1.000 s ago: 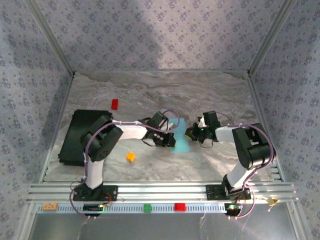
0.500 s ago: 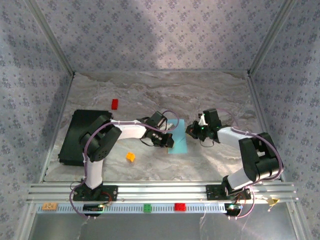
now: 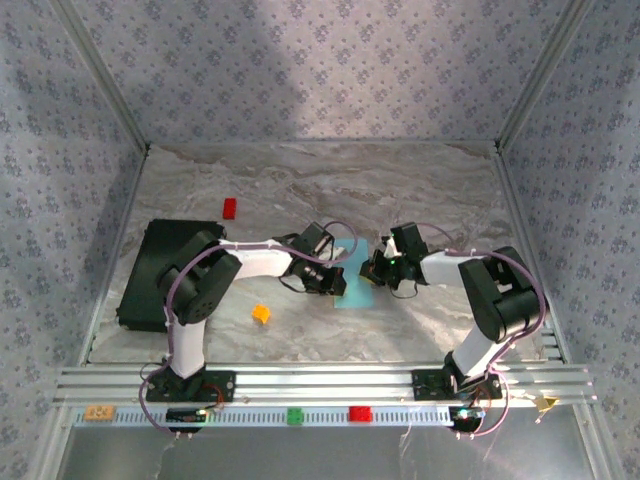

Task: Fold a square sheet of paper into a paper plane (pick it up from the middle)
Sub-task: Fold the triangle a second time at the center of the table.

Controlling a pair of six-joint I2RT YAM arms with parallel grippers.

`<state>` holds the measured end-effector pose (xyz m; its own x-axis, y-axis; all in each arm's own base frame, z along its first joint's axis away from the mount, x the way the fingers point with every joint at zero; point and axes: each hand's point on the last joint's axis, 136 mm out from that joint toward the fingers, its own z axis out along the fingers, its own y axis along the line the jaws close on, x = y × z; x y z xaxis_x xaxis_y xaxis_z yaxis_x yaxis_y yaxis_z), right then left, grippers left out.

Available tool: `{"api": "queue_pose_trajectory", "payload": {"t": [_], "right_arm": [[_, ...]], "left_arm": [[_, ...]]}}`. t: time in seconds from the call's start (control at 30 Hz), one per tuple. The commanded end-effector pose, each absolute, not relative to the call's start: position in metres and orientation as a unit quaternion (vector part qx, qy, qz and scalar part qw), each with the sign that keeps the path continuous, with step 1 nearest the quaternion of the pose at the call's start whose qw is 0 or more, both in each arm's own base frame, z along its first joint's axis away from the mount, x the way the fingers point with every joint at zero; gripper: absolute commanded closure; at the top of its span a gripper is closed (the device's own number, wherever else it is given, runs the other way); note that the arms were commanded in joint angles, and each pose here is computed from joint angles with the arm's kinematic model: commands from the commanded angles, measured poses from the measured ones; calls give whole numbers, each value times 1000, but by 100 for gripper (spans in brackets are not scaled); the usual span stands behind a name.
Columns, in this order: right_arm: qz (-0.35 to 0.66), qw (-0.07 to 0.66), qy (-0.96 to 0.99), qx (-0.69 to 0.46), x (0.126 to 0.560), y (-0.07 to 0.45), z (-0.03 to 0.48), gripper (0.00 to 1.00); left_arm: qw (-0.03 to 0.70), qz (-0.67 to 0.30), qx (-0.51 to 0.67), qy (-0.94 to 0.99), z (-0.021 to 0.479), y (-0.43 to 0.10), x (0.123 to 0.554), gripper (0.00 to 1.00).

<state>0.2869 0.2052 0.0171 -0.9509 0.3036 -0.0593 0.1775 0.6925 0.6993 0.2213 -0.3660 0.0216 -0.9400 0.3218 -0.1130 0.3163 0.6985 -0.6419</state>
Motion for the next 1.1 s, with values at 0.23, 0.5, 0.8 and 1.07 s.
{"api": "queue_pose_trajectory", "payload": {"t": [0.23,0.5,0.8,1.07], "right_arm": [[312,50,935,162,260,181,-20,100],[309,46,936,164,257,180,-23,100],[304,45,936,169,258,177,-27,100],[302,42,937,173,257,173,-30,100]], "left_arm": [[7,382,-178,-907,52,-399,234,96],[31,339,-176,-924,17,-395,228,97],[43,316,-176,-931,0,-374,211,96],[25,330,-183,-926,22,-374,211,94]]}}
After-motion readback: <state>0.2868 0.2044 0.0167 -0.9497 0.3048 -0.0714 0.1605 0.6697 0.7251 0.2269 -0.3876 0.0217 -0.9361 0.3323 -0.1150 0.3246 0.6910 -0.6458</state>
